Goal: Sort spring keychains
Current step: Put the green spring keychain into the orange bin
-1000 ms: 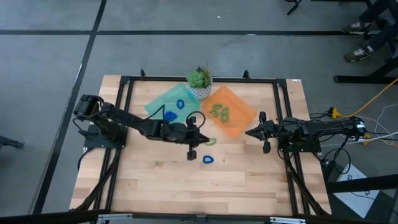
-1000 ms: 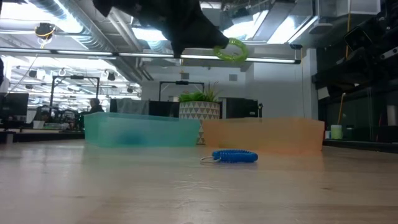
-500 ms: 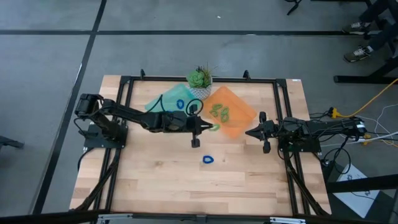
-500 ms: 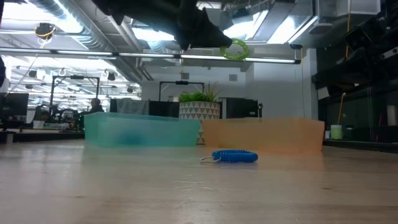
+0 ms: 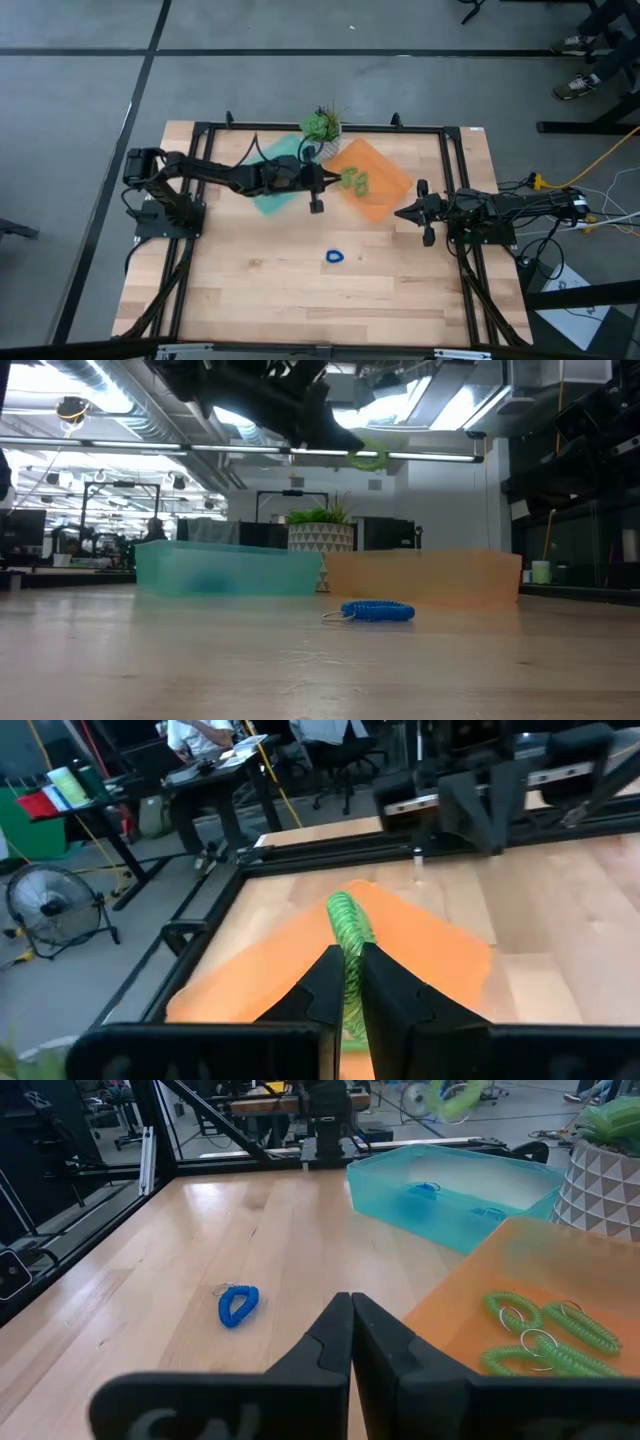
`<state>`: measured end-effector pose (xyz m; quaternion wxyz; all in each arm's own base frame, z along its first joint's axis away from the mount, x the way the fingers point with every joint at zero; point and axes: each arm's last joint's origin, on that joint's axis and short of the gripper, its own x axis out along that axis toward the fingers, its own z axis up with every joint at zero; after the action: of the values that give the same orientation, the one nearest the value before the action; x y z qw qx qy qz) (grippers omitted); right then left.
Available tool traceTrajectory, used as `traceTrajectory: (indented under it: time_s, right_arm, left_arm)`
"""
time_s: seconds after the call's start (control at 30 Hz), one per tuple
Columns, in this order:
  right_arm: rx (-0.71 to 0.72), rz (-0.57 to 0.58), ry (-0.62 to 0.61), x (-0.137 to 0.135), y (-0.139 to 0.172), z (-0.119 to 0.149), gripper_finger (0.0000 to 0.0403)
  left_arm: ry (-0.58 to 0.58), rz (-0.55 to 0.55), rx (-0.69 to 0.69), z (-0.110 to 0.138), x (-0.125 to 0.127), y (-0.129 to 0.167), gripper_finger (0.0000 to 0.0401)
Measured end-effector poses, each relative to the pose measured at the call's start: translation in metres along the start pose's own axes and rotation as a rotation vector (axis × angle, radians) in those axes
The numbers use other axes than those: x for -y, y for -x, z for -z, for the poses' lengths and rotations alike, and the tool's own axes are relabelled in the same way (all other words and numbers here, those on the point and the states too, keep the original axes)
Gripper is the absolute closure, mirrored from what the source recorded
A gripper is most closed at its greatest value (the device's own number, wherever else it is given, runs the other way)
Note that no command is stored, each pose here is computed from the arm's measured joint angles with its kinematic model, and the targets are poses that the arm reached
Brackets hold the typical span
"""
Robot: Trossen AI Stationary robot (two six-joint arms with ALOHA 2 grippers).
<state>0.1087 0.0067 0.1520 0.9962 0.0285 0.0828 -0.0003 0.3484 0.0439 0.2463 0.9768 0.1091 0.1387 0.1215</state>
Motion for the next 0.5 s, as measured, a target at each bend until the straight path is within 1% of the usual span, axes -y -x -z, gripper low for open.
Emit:
traceTrajectory:
  time_s: [0.23, 0.4, 0.5]
  right_arm:
    - [0.000, 0.000, 0.000, 0.000, 0.000, 0.000, 0.0395]
    - [0.001, 0.000, 0.000, 0.000, 0.000, 0.000, 0.0395]
    - [0.001, 0.000, 0.000, 0.000, 0.000, 0.000, 0.0395]
  left_arm:
    - [-0.019, -0.037, -0.024, 0.009, -0.017, -0.006, 0.0382]
    - [-0.041, -0.079, -0.020, 0.020, -0.027, -0.020, 0.0382]
    - [-0.041, -0.094, -0.035, 0.020, -0.033, -0.033, 0.0382]
